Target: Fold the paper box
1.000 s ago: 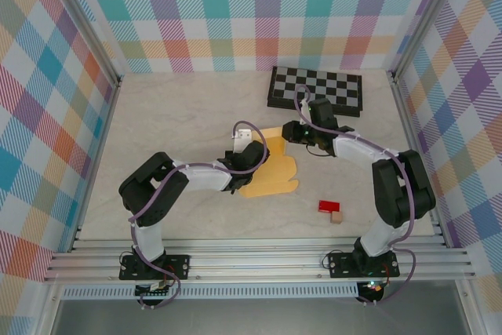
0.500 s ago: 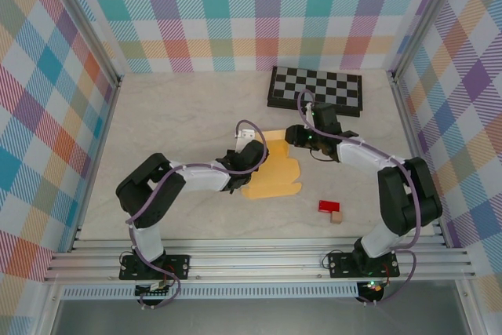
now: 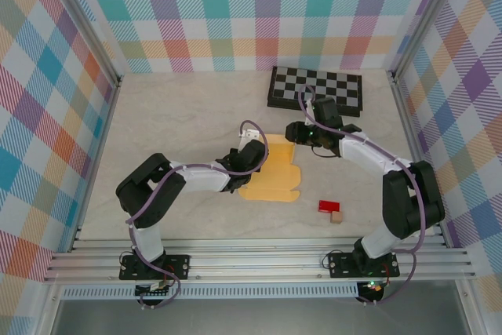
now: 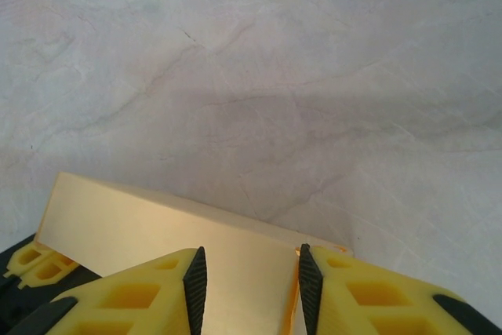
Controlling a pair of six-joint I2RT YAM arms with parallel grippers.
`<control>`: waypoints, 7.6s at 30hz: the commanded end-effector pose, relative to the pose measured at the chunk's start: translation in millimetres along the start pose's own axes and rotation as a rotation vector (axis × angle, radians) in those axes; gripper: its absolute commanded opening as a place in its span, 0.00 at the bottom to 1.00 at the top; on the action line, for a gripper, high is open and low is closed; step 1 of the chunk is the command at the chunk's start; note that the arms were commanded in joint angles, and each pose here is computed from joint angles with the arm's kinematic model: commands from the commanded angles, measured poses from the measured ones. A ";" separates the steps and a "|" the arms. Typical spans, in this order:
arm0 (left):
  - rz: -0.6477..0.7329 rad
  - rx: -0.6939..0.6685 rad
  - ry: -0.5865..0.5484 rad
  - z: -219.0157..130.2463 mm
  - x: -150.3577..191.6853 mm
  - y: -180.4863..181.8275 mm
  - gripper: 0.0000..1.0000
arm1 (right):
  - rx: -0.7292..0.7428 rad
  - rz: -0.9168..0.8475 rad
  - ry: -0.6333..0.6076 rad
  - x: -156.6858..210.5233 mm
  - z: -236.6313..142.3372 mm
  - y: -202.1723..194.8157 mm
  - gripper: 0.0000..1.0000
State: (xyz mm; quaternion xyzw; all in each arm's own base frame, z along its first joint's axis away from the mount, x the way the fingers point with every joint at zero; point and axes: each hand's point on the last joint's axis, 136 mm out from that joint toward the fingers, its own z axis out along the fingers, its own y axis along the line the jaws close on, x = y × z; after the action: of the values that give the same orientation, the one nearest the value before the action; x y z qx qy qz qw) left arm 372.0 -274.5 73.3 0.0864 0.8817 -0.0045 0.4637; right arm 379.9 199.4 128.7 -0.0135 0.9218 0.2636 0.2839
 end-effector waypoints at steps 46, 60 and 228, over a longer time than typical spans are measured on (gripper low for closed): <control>-0.707 0.535 0.176 -35.8 -52.8 -16.3 0.37 | 0.059 0.029 0.046 61.5 6.6 -23.0 0.24; -0.766 0.428 0.228 -21.7 -29.0 -14.2 0.11 | 0.056 0.068 0.079 73.3 22.2 -10.7 0.20; 0.598 0.275 0.180 -229.8 -111.5 75.0 0.00 | -0.446 -1.351 -0.414 -63.4 -190.7 183.8 0.63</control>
State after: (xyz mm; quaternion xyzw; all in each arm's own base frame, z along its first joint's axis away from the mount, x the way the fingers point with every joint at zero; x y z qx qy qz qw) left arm 274.6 -211.9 317.7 0.3143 0.8608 -0.0245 0.3995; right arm 334.1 241.1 387.8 -0.4773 0.6585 0.1976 0.5473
